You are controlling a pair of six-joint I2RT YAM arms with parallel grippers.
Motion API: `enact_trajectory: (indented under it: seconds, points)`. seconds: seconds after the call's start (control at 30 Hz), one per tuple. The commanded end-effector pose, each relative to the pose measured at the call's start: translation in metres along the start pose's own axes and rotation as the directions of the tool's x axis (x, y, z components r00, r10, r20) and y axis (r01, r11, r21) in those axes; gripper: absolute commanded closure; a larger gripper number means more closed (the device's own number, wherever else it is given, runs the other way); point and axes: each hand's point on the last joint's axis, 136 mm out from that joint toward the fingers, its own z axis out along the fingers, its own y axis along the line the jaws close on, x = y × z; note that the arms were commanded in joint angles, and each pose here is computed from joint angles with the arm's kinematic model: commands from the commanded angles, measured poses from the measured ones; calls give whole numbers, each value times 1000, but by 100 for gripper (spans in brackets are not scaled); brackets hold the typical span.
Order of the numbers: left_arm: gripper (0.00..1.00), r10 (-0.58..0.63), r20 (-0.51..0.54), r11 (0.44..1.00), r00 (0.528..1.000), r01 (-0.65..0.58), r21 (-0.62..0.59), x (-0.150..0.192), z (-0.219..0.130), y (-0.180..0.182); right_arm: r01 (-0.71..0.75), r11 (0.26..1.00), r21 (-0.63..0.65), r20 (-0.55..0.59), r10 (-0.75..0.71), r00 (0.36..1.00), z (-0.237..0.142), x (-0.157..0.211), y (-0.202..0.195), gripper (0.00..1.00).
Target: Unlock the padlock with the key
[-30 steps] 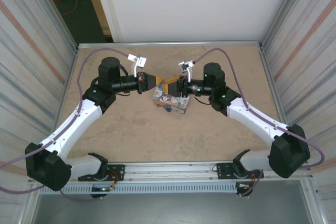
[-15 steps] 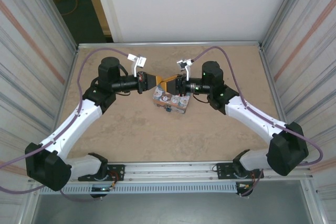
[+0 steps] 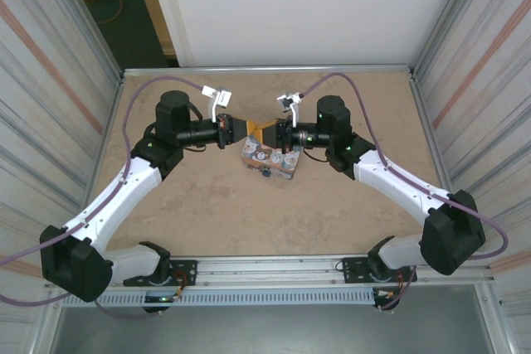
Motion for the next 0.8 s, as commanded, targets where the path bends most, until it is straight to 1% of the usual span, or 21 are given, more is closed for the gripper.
enact_trajectory:
  seconds: [0.0, 0.07, 0.23, 0.3, 0.37, 0.53, 0.57, 0.63, 0.7, 0.77]
  points:
    - [100, 9, 7, 1000, 1000, -9, 25, -1, -1, -7, 24, 999, -34, 15, -23, 1000, 3, -12, 11, 97]
    - [100, 10, 11, 1000, 1000, -10, 26, -1, -1, -7, 21, 999, -29, 8, -21, 1000, 3, -10, 10, 100]
    - [99, 16, 31, 1000, 999, -17, 12, -5, -3, -7, 21, 1000, -9, 4, -21, 1000, 0, -7, 7, 100]
    - [85, 19, 42, 1000, 999, -19, -2, -6, -5, -5, 24, 1000, 8, -2, -24, 1000, -1, -6, 6, 100]
    - [77, 22, 57, 1000, 998, -21, -21, -9, -9, -3, 26, 999, 34, -9, -25, 1000, -4, -4, 1, 100]
    - [63, 37, 114, 995, 993, -26, -98, -15, -24, 4, 30, 992, 119, -43, -25, 999, -14, 5, -13, 100]
    - [59, 42, 121, 992, 992, -27, -123, -15, -27, 7, 29, 988, 150, -53, -21, 998, -17, 8, -19, 100]
    - [52, 51, 129, 984, 990, -28, -174, -11, -31, 14, 24, 979, 205, -76, -8, 997, -23, 15, -30, 100]
    - [42, 45, 129, 970, 991, -13, -241, -3, -37, 26, 11, 965, 261, -94, 14, 995, -29, 23, -45, 100]
    - [37, 32, 122, 953, 992, 6, -302, 9, -41, 40, -16, 952, 306, -102, 49, 994, -36, 31, -60, 100]
